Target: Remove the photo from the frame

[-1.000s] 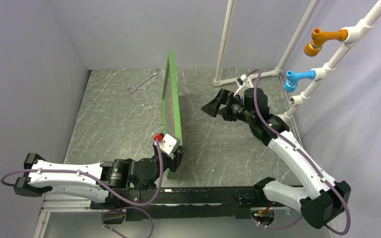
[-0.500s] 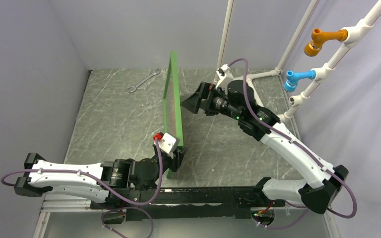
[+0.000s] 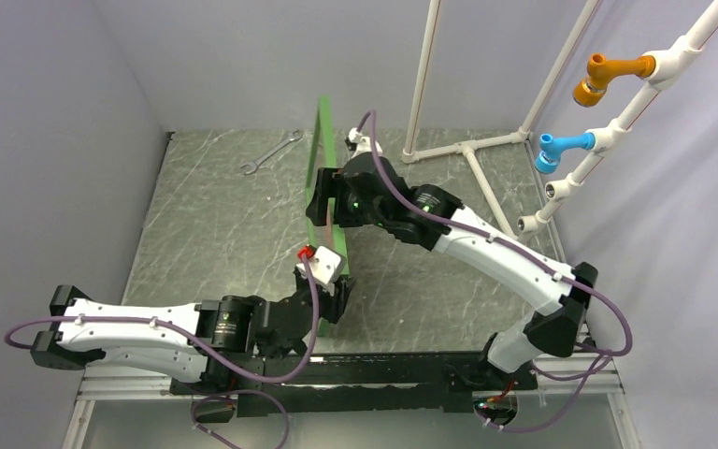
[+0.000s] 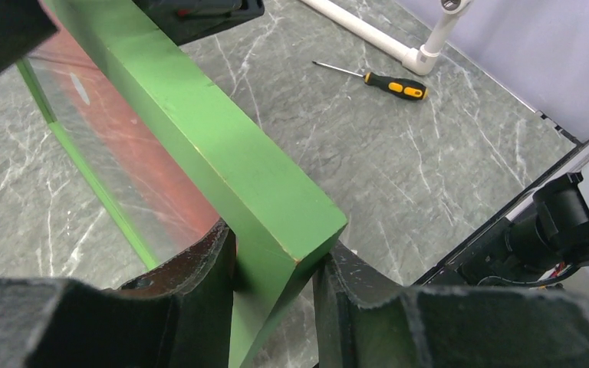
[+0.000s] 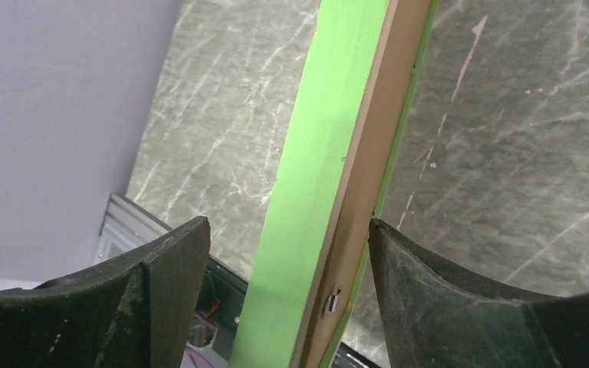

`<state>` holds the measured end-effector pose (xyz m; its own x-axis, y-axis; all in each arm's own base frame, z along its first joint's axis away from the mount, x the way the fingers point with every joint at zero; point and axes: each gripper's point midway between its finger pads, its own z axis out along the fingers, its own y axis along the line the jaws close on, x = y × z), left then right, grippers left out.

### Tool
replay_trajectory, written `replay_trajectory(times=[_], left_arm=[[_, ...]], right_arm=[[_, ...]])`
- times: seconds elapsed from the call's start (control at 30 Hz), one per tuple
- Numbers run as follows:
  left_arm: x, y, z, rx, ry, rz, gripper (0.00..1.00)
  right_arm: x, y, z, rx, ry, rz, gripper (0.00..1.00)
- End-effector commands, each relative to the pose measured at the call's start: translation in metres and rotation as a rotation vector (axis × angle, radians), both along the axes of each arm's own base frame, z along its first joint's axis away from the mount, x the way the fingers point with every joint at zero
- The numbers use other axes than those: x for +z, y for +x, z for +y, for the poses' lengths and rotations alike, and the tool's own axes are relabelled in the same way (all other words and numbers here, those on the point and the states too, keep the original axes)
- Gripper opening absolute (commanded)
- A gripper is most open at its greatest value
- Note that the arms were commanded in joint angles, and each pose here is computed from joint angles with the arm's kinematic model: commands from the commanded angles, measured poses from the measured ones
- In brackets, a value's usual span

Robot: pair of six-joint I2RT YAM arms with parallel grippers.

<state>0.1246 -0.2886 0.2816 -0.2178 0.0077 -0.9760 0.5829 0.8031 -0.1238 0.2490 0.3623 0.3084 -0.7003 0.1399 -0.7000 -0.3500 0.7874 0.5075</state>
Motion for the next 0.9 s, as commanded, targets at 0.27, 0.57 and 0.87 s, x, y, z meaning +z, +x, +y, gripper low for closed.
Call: replay_trajectory(times=[0.27, 0.57, 0.87], left_arm=[[0.023, -0.038, -0.02, -0.128, -0.212, 0.249, 0.71], [0.072, -0.056, 0.03, -0.259, -0.293, 0.305, 0.91], [0.074, -0.021, 0.119, -0.046, -0.204, 0.239, 0.97]], right_arm=[[-0.002, 0.01, -0.02, -0.1, -0.184, -0.064, 0.32], [0.015, 0.014, -0.055, -0.103, -0.296, -0.186, 0.0], [0.044, 0.016, -0.112, -0.133, -0.422, -0.322, 0.0]])
